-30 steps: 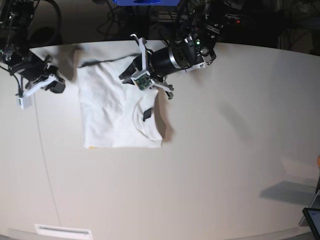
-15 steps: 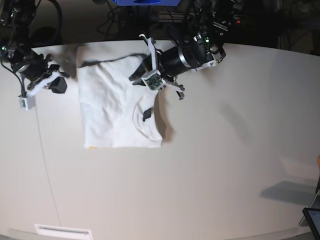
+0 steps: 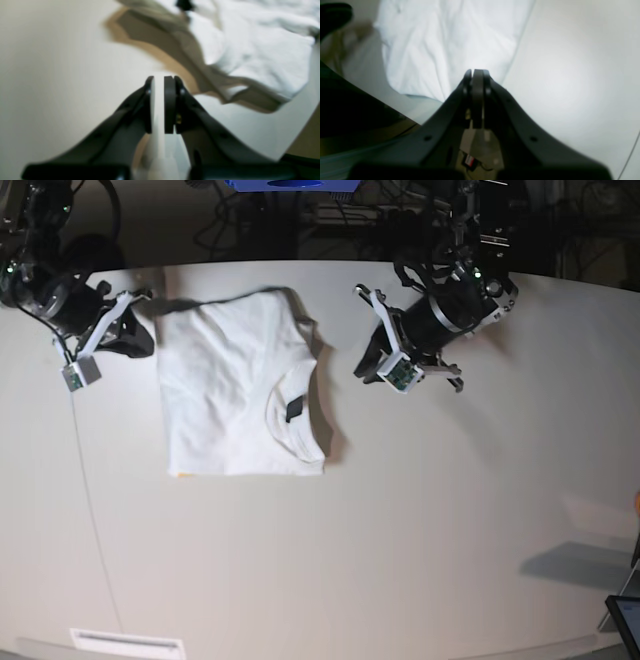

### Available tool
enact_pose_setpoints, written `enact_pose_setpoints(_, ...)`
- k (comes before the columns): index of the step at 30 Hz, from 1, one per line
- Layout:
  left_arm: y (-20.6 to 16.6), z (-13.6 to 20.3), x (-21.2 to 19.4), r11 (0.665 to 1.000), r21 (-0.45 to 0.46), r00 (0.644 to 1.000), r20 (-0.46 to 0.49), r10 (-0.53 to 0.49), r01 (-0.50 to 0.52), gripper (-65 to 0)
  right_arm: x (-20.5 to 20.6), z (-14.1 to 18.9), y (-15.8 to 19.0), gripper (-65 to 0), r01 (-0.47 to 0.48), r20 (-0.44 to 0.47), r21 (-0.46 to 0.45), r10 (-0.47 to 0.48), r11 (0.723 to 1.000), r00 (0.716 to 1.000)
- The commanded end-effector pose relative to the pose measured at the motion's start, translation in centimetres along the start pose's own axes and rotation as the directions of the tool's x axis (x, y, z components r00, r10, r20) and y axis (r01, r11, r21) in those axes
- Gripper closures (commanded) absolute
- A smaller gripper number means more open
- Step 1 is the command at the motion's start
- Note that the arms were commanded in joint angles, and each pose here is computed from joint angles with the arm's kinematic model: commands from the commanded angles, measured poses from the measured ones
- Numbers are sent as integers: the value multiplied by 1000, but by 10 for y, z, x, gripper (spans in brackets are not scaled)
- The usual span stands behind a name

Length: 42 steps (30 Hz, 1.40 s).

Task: Fold the T-shirt properly
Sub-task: 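Smooth the collar edge of the folded shirt with both grippers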

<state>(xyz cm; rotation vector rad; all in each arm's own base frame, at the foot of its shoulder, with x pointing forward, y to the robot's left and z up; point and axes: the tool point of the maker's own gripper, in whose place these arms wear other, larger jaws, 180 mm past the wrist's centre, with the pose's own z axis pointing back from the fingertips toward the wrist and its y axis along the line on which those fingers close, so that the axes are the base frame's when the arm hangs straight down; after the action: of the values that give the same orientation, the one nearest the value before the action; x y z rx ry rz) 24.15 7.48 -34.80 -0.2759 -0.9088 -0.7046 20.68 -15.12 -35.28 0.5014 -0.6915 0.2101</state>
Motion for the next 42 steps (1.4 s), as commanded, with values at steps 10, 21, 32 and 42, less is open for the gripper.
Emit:
enact_pose_setpoints(10,16,12,0,999,50,1000,22,15,-16,-57,6,-20,33,-1,-41,15,122,39,992,999)
enact_pose_setpoints(21,16,16,-9,999,50,1000,-4,14,-14,-57,-66,-59,15,-1,47,-153,44,-40,998,987)
enact_pose_setpoints(32,13,15,-6,999,40,1000,7,19,-19,-57,-2,-30,52,0,-186,-46,60,189,981,981)
enact_pose_setpoints(42,-54,-3,5,989,-145,999,32,-4,8,-57,24,-11,11,-1,-192,-13,-76,192,978,981)
